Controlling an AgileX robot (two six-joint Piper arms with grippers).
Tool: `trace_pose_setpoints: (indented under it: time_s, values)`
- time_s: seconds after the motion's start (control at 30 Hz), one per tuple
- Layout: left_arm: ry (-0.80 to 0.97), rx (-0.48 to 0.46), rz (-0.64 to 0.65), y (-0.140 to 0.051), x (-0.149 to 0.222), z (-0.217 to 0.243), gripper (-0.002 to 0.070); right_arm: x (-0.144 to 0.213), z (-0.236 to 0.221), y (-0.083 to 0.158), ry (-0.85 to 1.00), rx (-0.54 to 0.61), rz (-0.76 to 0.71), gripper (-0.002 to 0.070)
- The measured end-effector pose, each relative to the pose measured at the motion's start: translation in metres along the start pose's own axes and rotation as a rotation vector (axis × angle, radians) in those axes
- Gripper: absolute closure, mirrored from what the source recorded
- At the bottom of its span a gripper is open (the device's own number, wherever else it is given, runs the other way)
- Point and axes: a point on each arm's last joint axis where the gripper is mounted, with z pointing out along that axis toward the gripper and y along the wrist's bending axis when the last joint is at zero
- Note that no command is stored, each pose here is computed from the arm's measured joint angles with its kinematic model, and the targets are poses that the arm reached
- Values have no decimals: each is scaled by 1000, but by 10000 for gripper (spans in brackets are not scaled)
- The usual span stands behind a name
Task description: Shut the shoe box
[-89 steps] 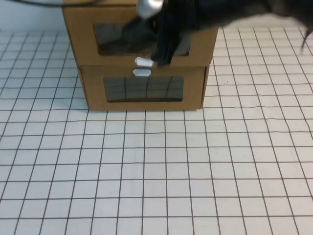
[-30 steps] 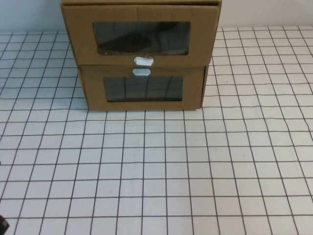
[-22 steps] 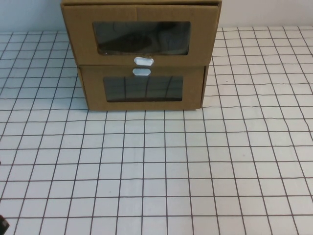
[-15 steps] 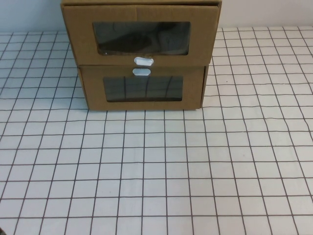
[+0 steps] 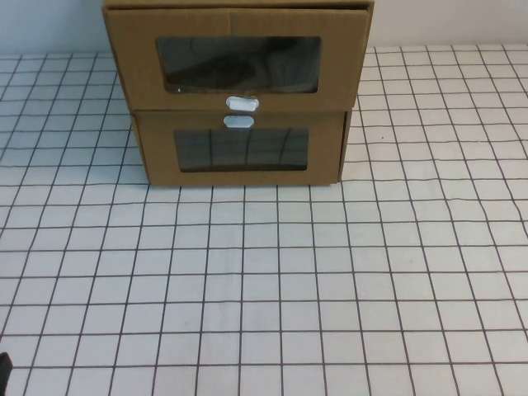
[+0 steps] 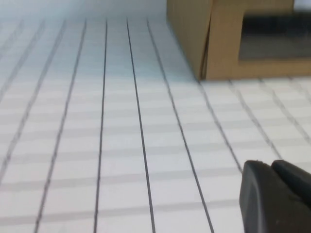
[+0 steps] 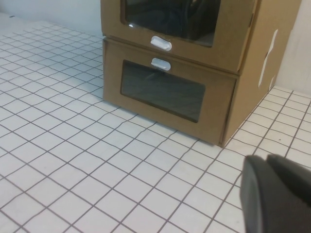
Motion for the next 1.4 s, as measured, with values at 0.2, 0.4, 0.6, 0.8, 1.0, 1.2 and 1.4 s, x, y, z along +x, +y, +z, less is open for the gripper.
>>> trace_pose_setpoints:
  time_s: [0.2,0.4,0.6,0.8,1.0,1.2,1.4]
  values:
    - [114,8,-40,-1,11,0,677,0,0,0,2,-1,2,689]
    - [118,8,-40,-1,11,0,677,0,0,0,3,-2,2,689]
    - [121,8,-40,-1,12,-1,677,0,0,0,3,-2,2,689]
    - [121,8,-40,-1,12,-1,677,0,-1,0,1,1,3,689]
    - [121,8,-40,-1,12,-1,677,0,-10,-7,-34,149,33,689]
    - [121,9,-33,-1,12,-1,677,0,-25,-15,-73,369,-28,689]
    - [121,9,-31,-1,12,-1,677,32,-24,-16,38,443,-44,689]
